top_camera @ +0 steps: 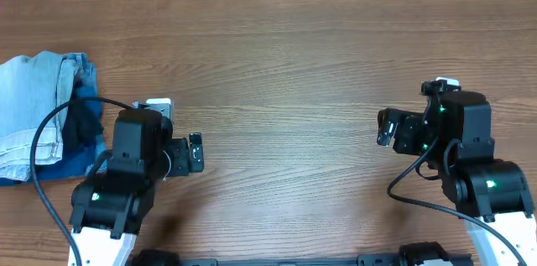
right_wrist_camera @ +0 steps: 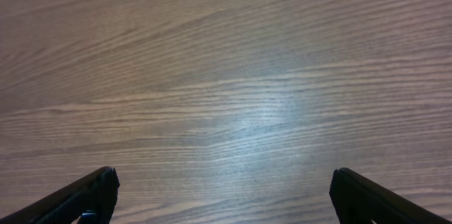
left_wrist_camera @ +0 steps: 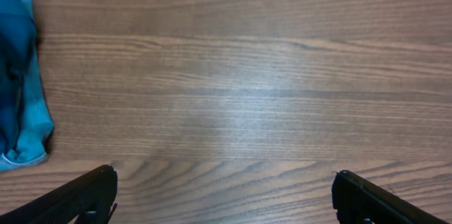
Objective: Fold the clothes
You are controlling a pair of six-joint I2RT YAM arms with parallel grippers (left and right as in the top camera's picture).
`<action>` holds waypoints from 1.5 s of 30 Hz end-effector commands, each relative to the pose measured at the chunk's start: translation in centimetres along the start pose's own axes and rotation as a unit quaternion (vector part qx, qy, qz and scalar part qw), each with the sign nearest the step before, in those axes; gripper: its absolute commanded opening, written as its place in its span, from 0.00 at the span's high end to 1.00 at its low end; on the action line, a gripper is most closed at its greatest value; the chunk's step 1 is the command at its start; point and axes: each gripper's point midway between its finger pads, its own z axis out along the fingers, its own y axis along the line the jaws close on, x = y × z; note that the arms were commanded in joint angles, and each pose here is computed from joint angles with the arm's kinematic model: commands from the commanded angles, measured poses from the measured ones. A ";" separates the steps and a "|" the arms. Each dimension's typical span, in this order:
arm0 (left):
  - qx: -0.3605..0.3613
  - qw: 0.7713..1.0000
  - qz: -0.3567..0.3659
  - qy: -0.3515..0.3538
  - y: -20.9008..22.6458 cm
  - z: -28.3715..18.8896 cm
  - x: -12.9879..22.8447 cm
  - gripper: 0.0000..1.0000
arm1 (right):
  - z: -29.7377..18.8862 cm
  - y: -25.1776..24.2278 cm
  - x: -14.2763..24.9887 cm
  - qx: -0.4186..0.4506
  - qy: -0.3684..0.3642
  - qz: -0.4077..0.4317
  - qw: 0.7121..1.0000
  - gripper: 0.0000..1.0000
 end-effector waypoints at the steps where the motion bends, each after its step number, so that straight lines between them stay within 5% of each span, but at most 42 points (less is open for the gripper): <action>1: -0.011 1.000 -0.003 0.026 0.2 1.3 0.7 0.00 | -2.0 -0.1 -0.2 -0.004 -0.039 0.002 0.999 0.00; 11: -0.034 0.991 0.005 0.132 0.3 5.9 3.0 0.00 | -10.7 -1.0 4.2 -0.040 -0.176 -0.006 0.984 0.00; 18: -0.047 0.980 0.010 0.192 0.6 8.2 4.7 0.00 | -6.9 -1.4 5.1 -0.072 -0.300 -0.009 0.951 0.00; 27: -0.052 0.975 0.011 0.215 0.6 9.2 5.5 0.00 | -3.6 -2.4 0.6 -0.030 -0.459 -0.029 0.888 0.00; 30: -0.052 0.975 0.011 0.215 0.6 9.2 5.5 0.00 | -1.5 -2.6 1.2 -0.034 -0.478 -0.027 0.877 0.00; 35: -0.052 0.975 0.011 0.215 0.6 9.2 5.5 0.00 | 1.5 -4.0 3.3 -0.012 -0.413 -0.036 0.910 0.00; 45: -0.052 0.975 0.011 0.215 0.6 9.2 5.5 0.00 | 1.6 -3.7 3.3 -0.026 -0.410 -0.046 0.911 0.00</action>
